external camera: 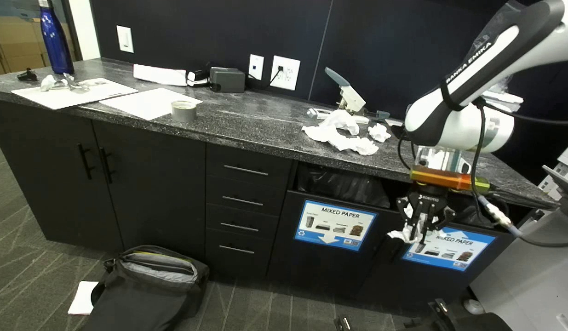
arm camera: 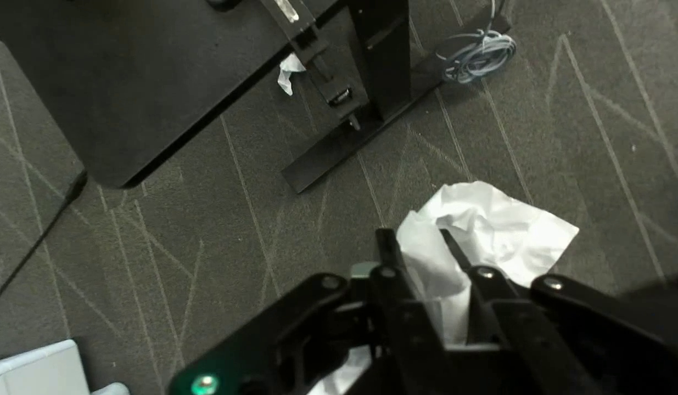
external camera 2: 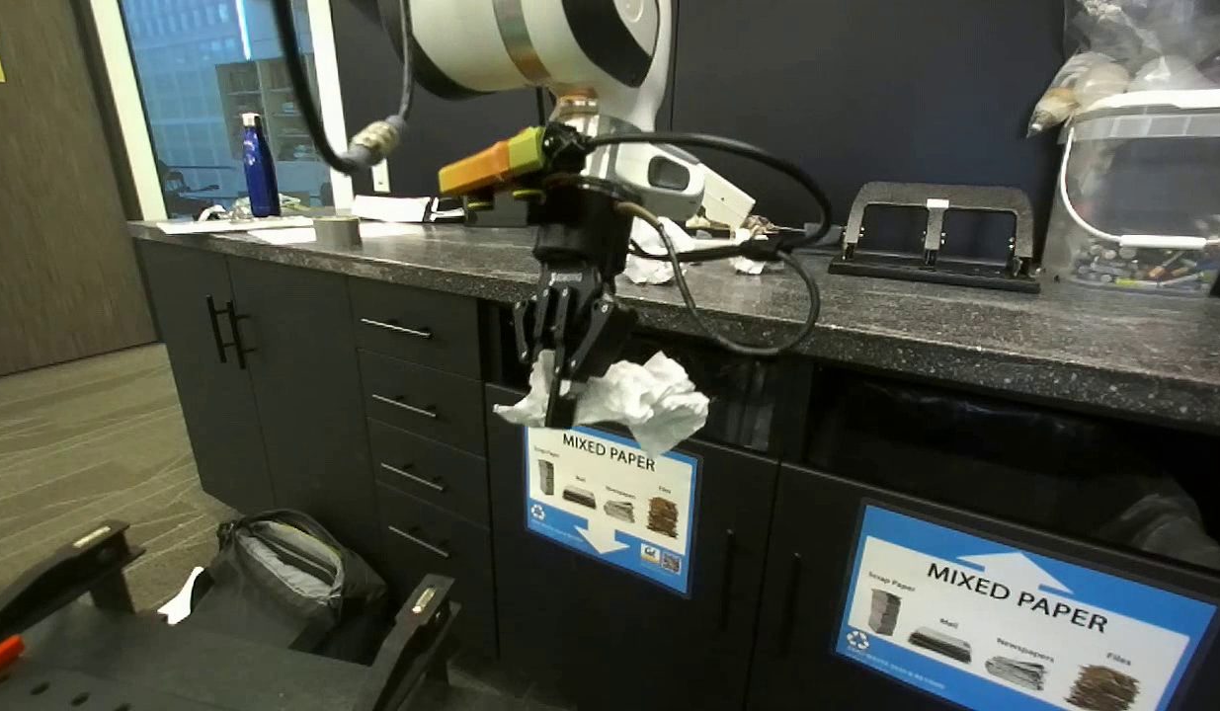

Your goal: The papers on the counter and put them in the recycle bin

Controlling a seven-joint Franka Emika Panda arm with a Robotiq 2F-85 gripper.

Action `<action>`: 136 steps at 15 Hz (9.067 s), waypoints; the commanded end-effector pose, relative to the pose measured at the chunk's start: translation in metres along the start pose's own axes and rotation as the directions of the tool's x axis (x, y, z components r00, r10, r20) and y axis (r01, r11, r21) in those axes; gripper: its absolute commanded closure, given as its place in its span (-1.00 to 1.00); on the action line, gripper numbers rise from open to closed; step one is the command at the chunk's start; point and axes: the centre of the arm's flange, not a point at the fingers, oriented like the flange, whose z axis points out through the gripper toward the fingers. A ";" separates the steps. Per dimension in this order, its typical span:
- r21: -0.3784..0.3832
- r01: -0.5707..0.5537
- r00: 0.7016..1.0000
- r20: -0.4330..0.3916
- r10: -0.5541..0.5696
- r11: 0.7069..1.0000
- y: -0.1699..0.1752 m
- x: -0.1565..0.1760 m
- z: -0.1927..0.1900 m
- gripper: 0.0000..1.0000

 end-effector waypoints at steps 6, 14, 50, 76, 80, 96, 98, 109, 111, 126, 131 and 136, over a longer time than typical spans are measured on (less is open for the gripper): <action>-0.087 0.422 0.903 -0.053 -0.427 0.903 -0.051 -0.039 0.094 0.61; -0.303 0.547 0.698 -0.349 -0.625 0.780 -0.108 0.034 0.070 0.60; -0.092 0.318 0.366 -0.906 -0.212 0.944 -0.159 0.168 0.074 0.10; 0.055 0.384 0.727 -0.634 -0.265 0.922 -0.134 0.007 -0.101 -1.00; 0.104 0.311 0.708 -0.689 -0.158 0.945 -0.139 0.029 -0.201 -1.00; 0.075 0.153 0.552 -0.834 -0.022 0.985 -0.121 0.282 -0.270 -1.00; 0.066 0.160 0.560 -0.827 -0.036 0.985 -0.109 0.309 -0.268 -1.00; 0.102 0.261 0.691 -0.714 -0.112 0.960 -0.097 0.379 -0.242 -1.00; 0.098 0.254 0.706 -0.699 -0.115 0.962 -0.097 0.387 -0.234 -1.00; -0.078 0.199 0.774 -0.599 -0.206 0.977 -0.099 0.332 -0.202 0.71; -0.193 0.103 0.865 -0.466 -0.184 0.976 -0.072 0.263 -0.181 0.72; -0.148 0.178 0.952 -0.222 -0.208 0.973 -0.068 0.224 -0.166 0.71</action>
